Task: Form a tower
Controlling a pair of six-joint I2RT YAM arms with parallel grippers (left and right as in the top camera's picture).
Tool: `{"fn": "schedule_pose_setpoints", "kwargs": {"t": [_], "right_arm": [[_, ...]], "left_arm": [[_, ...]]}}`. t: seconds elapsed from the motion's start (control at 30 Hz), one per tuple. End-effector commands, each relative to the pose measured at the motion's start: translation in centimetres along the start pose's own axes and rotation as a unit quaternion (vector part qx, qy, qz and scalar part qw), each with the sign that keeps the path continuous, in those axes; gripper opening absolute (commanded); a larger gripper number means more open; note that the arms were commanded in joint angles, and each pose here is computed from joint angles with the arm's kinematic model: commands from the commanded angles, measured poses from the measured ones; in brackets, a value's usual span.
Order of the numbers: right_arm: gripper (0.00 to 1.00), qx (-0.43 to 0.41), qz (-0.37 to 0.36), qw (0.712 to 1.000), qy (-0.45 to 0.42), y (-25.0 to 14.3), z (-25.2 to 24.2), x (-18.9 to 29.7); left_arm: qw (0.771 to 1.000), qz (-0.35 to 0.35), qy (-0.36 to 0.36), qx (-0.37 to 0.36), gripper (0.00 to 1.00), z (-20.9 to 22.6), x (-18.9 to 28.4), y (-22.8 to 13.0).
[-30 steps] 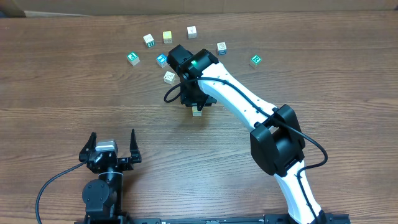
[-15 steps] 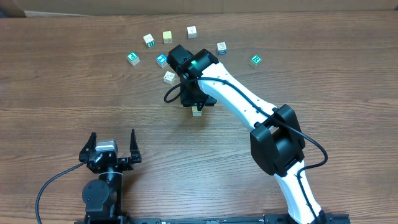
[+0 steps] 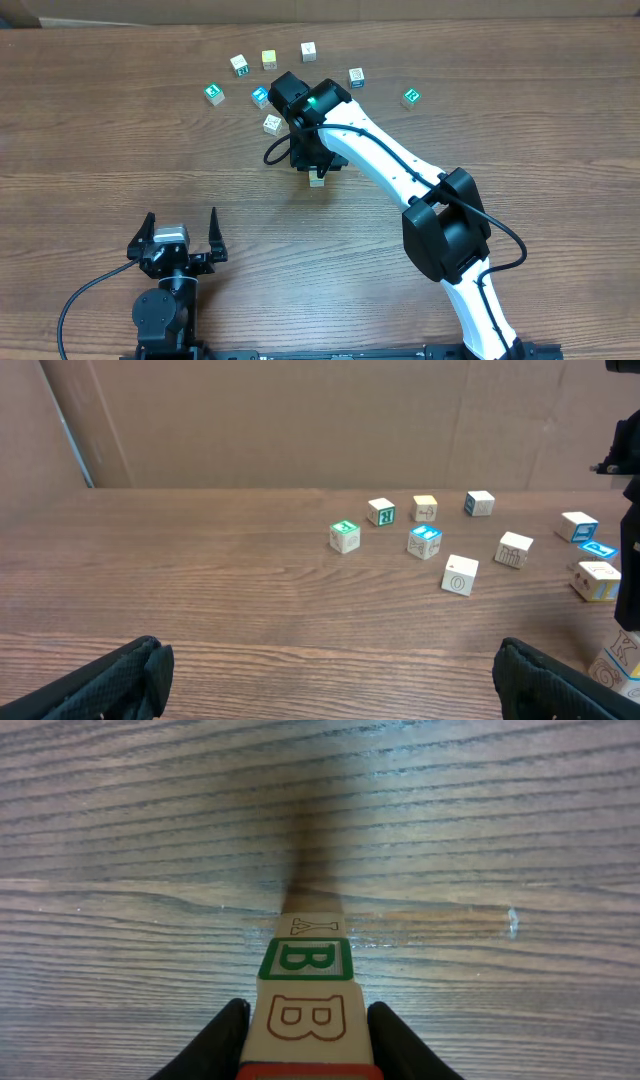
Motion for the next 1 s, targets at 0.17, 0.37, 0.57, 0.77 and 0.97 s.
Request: {"fn": "schedule_pose_setpoints", "kwargs": {"t": [0.17,0.37,0.57,0.77,0.97], "right_arm": [[0.34,-0.003,-0.002,1.0,-0.005,0.23,-0.38,-0.18],[0.34,-0.003,-0.002,1.0,-0.005,0.24,-0.37,-0.18],[0.31,-0.003,-0.003,1.0,-0.004,0.28,-0.34,-0.18],[0.38,-0.003,-0.003,1.0,-0.004,0.28,-0.34,-0.18],[0.46,-0.003,-0.003,1.0,-0.004,0.27,-0.35,-0.19]], "left_arm": [[1.0,-0.002,0.005,-0.009,0.99,0.07,0.12,0.18],[1.0,-0.002,0.005,-0.009,1.0,0.07,0.12,0.17],[1.0,-0.002,0.005,-0.009,1.0,0.07,0.12,0.17],[1.0,-0.002,0.005,-0.009,1.0,0.07,0.12,0.17],[1.0,-0.002,0.005,-0.009,1.0,0.07,0.12,0.17]]}}
Point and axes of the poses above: each gripper's point midway between its finger pads, its own x axis back along the fingers, its own z axis along the line the jaws close on, y = z × x, the point moved 9 cm from there along x, back along the fingers
